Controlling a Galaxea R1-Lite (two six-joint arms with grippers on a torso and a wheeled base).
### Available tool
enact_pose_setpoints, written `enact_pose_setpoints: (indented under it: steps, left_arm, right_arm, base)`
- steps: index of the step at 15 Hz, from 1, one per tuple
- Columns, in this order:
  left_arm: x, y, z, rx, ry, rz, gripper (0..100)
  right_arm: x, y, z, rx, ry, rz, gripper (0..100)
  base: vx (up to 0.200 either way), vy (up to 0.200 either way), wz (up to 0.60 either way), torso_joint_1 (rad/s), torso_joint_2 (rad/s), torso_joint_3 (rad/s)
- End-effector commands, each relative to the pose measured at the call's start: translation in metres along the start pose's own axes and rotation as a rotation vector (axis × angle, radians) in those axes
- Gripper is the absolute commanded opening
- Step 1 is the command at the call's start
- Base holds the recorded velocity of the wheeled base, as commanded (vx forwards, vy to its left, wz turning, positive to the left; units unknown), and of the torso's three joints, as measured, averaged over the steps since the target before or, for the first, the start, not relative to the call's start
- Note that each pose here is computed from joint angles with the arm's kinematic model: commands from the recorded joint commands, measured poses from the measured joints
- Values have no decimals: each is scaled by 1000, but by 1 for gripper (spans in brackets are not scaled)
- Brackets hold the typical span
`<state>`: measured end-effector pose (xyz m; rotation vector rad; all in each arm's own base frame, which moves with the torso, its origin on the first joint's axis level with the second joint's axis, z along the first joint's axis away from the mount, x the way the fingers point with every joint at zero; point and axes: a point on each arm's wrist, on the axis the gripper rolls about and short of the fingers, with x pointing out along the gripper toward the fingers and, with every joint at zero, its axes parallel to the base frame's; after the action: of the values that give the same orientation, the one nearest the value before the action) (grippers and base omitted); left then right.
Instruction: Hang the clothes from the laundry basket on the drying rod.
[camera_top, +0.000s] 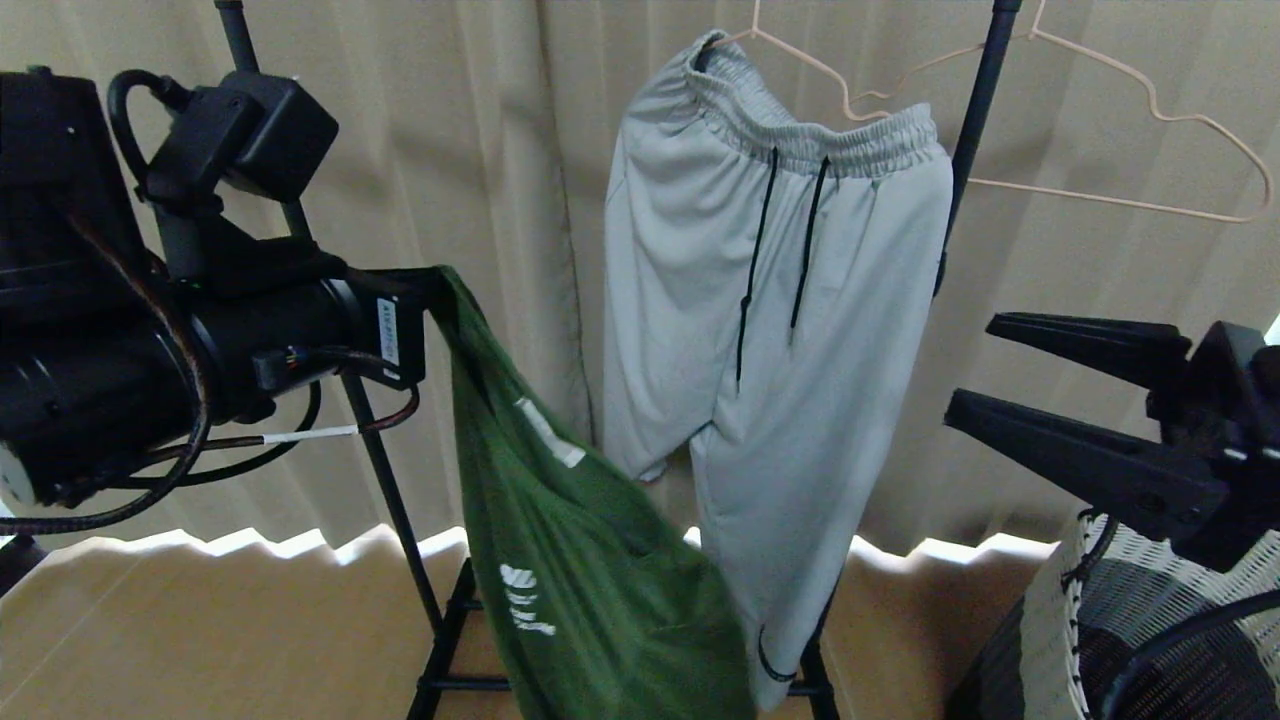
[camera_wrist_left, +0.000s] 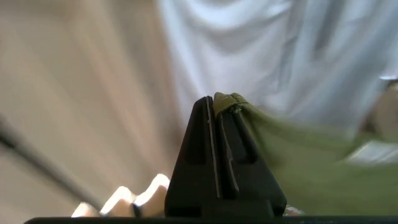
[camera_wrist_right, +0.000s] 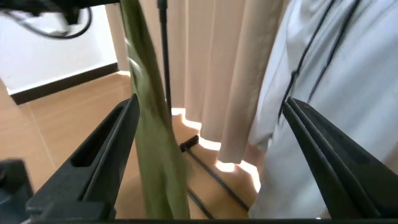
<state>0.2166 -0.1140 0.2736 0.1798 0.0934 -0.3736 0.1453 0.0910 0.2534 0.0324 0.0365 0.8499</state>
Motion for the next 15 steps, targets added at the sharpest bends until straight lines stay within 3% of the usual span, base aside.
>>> enact_pose_setpoints:
  steps: [1,3,5,6,7,8,10,13,15]
  left_arm:
    - [-5,4,-3,-3,5,16,0]
    - [-11,10,-5,-7,4,43,0]
    - [-38,23,-17,-6,15,99,0]
    - [-55,31,-29,-12,29,143,0]
    - [-71,37,-41,-16,47,189,0]
    - [-88,41,-61,-16,84,237,0]
    - [-104,43,-80,-30,112,278,0]
    - [-119,40,-105,-55,155,291,0]
    - [-123,38,-119,-103,183,293,0]
  right_arm:
    - [-18,7,2,-6,-41,4,100]
    - [-22,3,-5,-16,-18,-34,100]
    - [-35,-24,-20,-98,50,-245,100]
    - [-49,-45,-33,-170,130,-414,100]
    - [-61,-55,-45,-197,192,-512,100]
    - [-66,-56,-59,-182,223,-536,100]
    - [-69,-54,-66,-191,206,-546,100]
    - [-78,-44,-84,-210,178,-547,100]
    - [-78,-44,-90,-195,192,-545,100]
  base:
    - [0,0,0,0,0,0]
    - [0,0,0,0,0,0]
    - [0,0,0,0,0,0]
    - [0,0,0,0,0,0]
    - [0,0,0,0,0,0]
    - [0,0,0,0,0,0]
    - [0,0,0,0,0,0]
    - [0,0,0,0,0,0]
    - [0,0,0,0,0,0]
